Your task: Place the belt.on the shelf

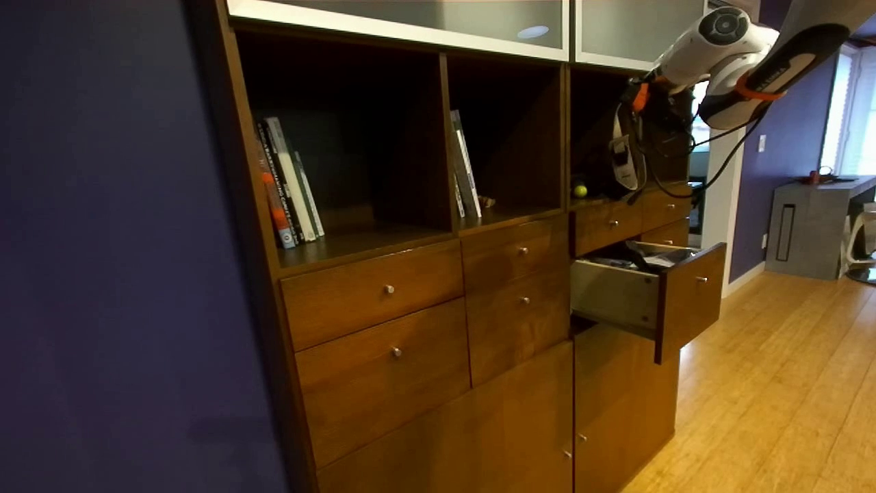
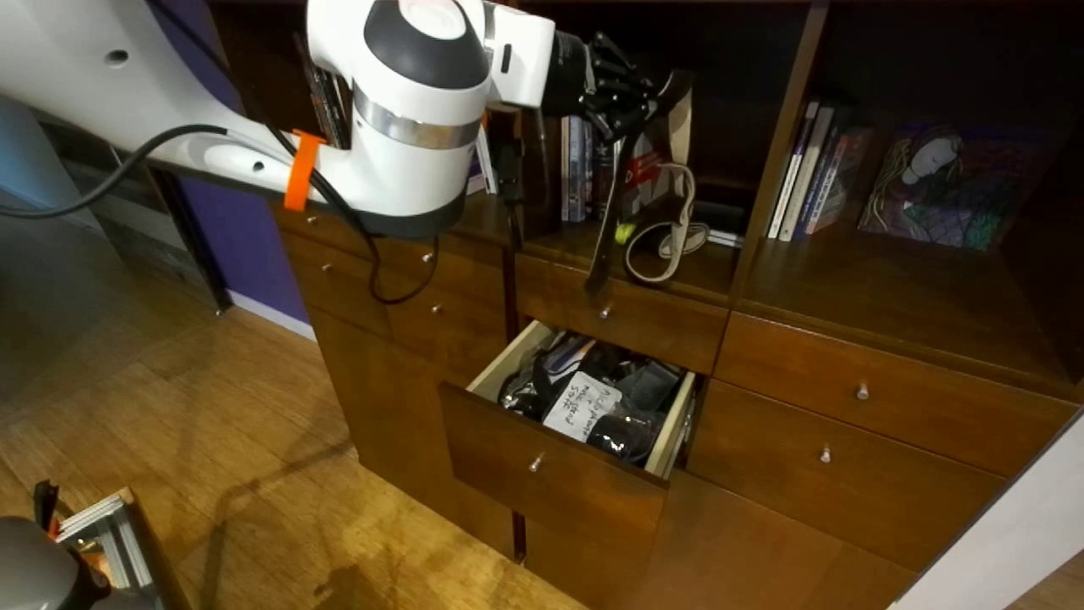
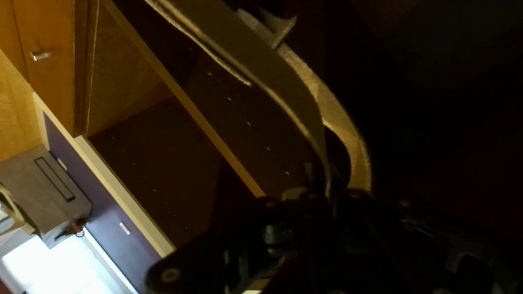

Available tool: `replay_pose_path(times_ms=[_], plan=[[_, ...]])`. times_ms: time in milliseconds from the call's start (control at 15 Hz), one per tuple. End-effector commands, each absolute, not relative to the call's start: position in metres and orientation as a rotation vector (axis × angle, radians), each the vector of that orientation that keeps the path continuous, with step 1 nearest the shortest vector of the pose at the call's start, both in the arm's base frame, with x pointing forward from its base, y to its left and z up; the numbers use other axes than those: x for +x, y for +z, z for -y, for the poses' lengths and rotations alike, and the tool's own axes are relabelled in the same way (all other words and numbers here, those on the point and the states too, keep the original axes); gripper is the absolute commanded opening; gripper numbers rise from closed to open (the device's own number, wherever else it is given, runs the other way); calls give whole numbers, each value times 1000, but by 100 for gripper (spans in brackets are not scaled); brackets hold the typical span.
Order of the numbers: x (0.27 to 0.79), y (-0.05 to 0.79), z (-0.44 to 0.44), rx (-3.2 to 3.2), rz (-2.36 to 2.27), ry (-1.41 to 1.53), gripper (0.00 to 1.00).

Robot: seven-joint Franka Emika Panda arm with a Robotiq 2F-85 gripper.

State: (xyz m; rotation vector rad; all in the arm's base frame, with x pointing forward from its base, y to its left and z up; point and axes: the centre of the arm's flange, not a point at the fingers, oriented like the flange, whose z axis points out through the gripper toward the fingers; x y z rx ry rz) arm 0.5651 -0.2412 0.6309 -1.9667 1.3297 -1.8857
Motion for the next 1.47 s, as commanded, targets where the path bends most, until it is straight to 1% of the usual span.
replay_pose_path(times_ms=[0,333,533,867,1333,1400], plan=[[593,620,233,-1896,-1244,-1897,1],[644,615,224,-1784,-1076,-1946,1],[667,599,225,-1751,-1102,-1906,1],[692,564,228,-1651,-1216,-1831,1],[715,551,212,-1519,-1356,-1646,1],[717,549,208,-1544,-1377,-1628,30]])
